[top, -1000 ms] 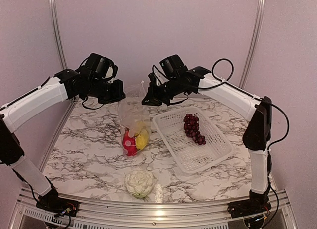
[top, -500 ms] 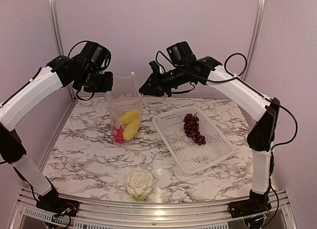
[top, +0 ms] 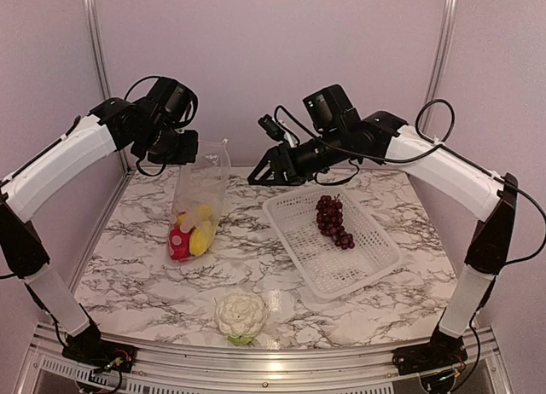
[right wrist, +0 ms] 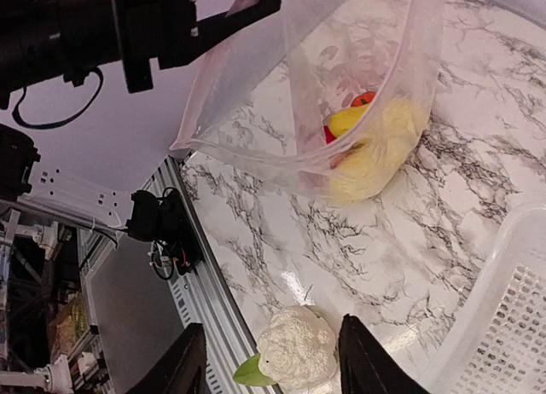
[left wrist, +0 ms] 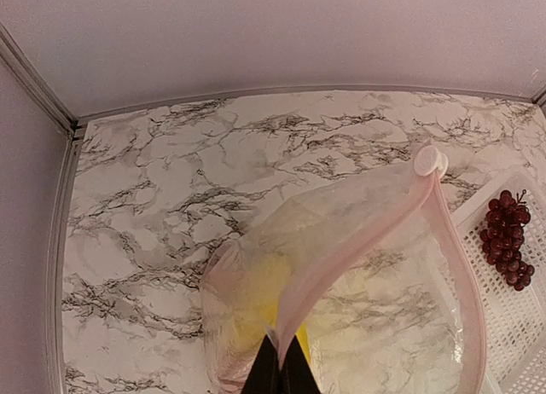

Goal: Place the food in the zip-top bag and seal the zipper
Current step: Adjust the zipper food storage bag at the center of the board, then pick up the fake vegetable from the corner of the board.

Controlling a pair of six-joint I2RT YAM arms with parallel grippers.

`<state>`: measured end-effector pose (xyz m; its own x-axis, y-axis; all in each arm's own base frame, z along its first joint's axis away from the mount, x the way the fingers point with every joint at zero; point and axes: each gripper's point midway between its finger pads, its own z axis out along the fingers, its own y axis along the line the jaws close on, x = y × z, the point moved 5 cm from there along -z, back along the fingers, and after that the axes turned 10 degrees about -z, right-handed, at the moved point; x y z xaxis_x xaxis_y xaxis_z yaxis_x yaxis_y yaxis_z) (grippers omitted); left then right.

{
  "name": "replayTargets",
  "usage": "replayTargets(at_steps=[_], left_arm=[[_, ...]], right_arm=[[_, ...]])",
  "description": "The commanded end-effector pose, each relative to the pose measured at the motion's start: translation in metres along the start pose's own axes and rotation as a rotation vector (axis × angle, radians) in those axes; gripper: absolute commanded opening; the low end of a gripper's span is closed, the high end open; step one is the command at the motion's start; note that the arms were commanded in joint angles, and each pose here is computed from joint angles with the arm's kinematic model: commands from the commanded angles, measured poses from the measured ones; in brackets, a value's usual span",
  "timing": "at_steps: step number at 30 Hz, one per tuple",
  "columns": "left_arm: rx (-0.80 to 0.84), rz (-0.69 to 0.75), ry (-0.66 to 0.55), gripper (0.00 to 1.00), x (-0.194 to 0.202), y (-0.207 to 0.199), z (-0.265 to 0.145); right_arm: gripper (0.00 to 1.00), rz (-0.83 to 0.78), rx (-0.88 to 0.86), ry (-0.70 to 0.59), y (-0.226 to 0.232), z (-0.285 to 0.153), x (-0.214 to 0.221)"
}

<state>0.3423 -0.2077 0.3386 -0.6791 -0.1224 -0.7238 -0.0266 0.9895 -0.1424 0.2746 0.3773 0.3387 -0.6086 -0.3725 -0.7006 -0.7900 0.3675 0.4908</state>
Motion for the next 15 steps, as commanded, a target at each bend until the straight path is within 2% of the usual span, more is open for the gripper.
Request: replayTargets(at_steps=[1,6,11,15], left_arm=[[-0.007,0.011,0.006,0.00,0.000,-0.001,0.004],[-0.008,0.017,0.017,0.00,0.003,-0.001,0.007],[-0.002,0.023,0.018,0.00,0.004,-0.001,0.007],[0.007,0.016,0.021,0.00,0.005,-0.002,0.006]], right_arm=[[0.52,-0.337,0.067,0.088,0.024,0.008,0.037],[0.53,-0.225,0.118,0.217,-0.001,0.037,0.092],[0.52,-0.120,0.135,0.316,-0.022,0.059,0.126],[0.52,-0.113,0.138,0.399,-0.030,0.078,0.153]])
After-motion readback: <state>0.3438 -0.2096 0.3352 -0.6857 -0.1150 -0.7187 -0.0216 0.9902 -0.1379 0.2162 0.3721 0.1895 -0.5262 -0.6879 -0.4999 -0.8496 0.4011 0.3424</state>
